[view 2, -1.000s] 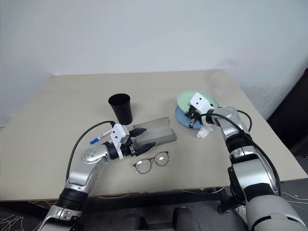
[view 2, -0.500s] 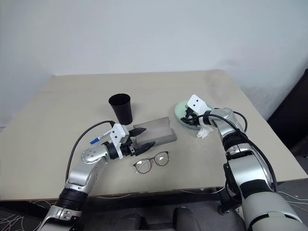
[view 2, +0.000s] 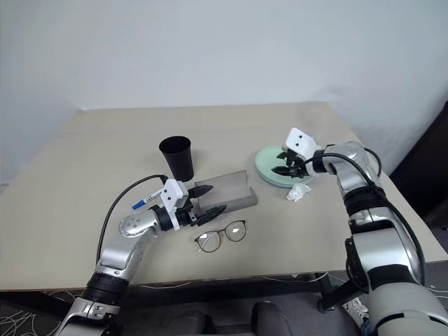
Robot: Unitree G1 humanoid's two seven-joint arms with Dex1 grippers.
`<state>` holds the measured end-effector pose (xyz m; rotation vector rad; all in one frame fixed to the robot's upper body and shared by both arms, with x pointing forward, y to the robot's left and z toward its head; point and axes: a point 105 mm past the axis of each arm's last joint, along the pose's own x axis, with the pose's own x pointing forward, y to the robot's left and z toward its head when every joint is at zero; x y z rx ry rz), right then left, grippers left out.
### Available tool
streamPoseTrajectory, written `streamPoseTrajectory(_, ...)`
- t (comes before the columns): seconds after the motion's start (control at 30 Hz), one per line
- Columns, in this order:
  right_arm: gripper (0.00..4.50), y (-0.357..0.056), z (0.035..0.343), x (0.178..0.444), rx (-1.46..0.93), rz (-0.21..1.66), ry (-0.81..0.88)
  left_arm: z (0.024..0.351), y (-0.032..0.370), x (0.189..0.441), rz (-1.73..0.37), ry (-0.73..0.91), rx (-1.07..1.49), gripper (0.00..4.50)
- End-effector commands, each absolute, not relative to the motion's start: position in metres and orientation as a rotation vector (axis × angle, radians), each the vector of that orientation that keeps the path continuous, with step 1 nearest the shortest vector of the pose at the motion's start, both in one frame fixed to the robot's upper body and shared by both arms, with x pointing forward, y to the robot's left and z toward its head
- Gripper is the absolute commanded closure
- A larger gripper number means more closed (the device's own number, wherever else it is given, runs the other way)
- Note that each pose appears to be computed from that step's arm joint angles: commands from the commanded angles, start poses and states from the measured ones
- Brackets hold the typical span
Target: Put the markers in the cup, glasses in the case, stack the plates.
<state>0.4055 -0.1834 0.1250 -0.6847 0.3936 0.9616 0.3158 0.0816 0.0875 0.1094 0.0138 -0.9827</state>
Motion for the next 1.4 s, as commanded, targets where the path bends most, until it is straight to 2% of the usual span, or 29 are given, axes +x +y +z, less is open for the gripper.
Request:
streamPoseTrajectory(0.03, 2.25, -0.2, 0.13, 0.402, -0.719, 0.941, 0.449, 0.101, 0.079, 0.319, -0.986, -0.043, 0.123, 0.69)
streamPoseTrajectory(0.2, 2.25, -0.215, 0.119, 0.394, -0.724, 0.934, 0.524, 0.1, 0.077, 0.318, -0.992, -0.043, 0.122, 0.69)
streamPoseTrajectory(0.53, 2.25, -0.225, 0.106, 0.395, -0.725, 0.871, 0.578, 0.101, 0.075, 0.319, -1.001, -0.046, 0.125, 0.69)
streamPoseTrajectory(0.63, 2.79, -0.225, 0.105, 0.395, -0.723, 0.865, 0.587, 0.1, 0.076, 0.318, -1.002, -0.045, 0.125, 0.69)
streamPoseTrajectory(0.8, 4.41, -0.226, 0.105, 0.396, -0.718, 0.854, 0.592, 0.099, 0.076, 0.318, -1.0, -0.043, 0.123, 0.69)
streamPoseTrajectory(1.0, 4.46, -0.227, 0.111, 0.399, -0.728, 0.844, 0.574, 0.099, 0.076, 0.318, -1.0, -0.042, 0.124, 0.69)
streamPoseTrajectory(1.33, 4.46, -0.214, 0.16, 0.398, -0.746, 0.959, 0.433, 0.099, 0.077, 0.318, -1.001, -0.038, 0.123, 0.69)
streamPoseTrajectory(1.4, 4.46, -0.212, 0.168, 0.403, -0.748, 0.936, 0.393, 0.099, 0.077, 0.318, -1.0, -0.038, 0.123, 0.69)
